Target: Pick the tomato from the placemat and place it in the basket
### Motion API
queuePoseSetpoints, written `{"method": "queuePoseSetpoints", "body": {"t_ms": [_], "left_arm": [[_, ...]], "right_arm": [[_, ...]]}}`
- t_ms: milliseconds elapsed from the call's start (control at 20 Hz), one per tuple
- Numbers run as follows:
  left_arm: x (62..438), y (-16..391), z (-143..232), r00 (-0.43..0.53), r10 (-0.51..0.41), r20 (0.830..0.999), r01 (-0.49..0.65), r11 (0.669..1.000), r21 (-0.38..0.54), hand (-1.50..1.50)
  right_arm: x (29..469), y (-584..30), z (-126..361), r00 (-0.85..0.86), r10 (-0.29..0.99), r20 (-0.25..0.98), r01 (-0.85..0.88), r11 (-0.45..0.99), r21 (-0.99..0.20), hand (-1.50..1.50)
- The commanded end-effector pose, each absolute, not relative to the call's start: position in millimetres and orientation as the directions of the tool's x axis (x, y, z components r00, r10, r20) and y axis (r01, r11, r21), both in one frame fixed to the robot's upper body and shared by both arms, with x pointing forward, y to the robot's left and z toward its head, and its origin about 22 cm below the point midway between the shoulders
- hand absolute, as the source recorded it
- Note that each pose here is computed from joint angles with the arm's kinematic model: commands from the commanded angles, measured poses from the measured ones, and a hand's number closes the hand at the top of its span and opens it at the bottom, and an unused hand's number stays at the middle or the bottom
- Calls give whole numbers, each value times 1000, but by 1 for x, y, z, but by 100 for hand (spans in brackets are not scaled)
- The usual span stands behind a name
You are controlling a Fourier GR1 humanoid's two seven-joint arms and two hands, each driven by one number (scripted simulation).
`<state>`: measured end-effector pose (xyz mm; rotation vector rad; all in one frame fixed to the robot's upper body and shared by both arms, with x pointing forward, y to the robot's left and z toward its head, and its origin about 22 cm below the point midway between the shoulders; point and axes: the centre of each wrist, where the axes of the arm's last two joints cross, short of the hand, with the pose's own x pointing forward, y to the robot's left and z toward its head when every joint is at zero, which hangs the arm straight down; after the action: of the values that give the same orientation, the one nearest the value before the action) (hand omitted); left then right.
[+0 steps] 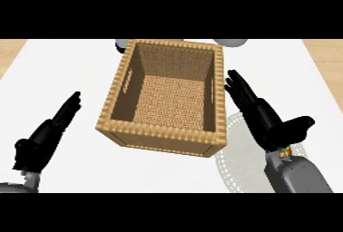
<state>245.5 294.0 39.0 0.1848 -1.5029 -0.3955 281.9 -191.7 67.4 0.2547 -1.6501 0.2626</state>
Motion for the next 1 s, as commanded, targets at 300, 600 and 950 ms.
{"method": "queuePoseSetpoints", "body": {"t_ms": [300, 600, 950], "left_arm": [[268, 273, 59, -149, -247, 958, 157, 950, 269, 0], [276, 275, 67, -161, -239, 958, 160, 951, 264, 0], [273, 268, 53, -131, -253, 959, 149, 951, 271, 0]], "right_arm": [[283, -308, 100, -435, 152, 888, -495, 783, -376, 150], [225, -270, 15, -473, 192, 860, -311, 876, -367, -150], [220, -306, 56, -380, 634, 674, 25, 735, -678, -150]]}}
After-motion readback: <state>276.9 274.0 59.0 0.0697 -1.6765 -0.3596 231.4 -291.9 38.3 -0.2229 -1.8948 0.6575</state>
